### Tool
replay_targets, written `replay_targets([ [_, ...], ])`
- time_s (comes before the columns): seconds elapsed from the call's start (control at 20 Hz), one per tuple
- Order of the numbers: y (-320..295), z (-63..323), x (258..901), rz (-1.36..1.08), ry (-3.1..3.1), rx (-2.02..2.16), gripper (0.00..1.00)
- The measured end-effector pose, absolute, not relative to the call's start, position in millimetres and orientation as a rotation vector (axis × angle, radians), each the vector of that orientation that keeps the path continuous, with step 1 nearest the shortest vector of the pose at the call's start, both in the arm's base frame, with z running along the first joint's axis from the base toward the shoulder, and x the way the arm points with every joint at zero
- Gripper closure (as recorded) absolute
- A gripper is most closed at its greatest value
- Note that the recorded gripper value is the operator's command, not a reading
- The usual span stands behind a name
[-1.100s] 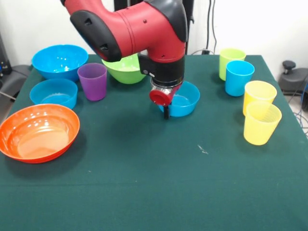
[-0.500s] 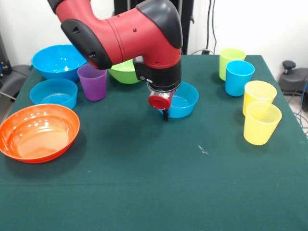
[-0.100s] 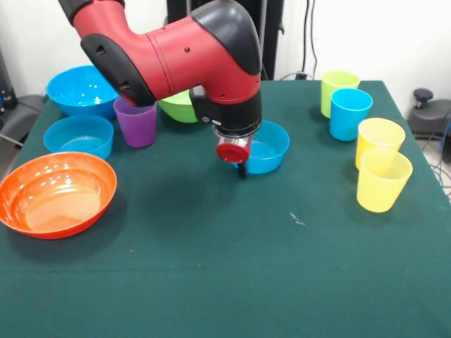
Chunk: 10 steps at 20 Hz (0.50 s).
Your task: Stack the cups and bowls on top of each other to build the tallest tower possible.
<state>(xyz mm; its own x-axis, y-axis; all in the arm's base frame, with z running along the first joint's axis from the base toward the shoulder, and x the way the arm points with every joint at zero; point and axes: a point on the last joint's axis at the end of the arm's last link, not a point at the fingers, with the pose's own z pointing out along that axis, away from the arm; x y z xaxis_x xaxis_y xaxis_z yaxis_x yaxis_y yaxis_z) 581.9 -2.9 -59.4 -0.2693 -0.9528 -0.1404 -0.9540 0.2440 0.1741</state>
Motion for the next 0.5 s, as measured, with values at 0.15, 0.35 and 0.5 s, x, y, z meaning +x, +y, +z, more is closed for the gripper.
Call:
replay_targets([
  [0.15, -4.9, -59.2, 580.6, 0.372, 2.47, -1.902, 0.0],
  [0.35, -5.8, -58.3, 578.6, 0.394, 2.472, -1.911, 0.0],
  [0.5, -5.8, -58.2, 578.7, 0.394, 2.471, -1.911, 0.0],
])
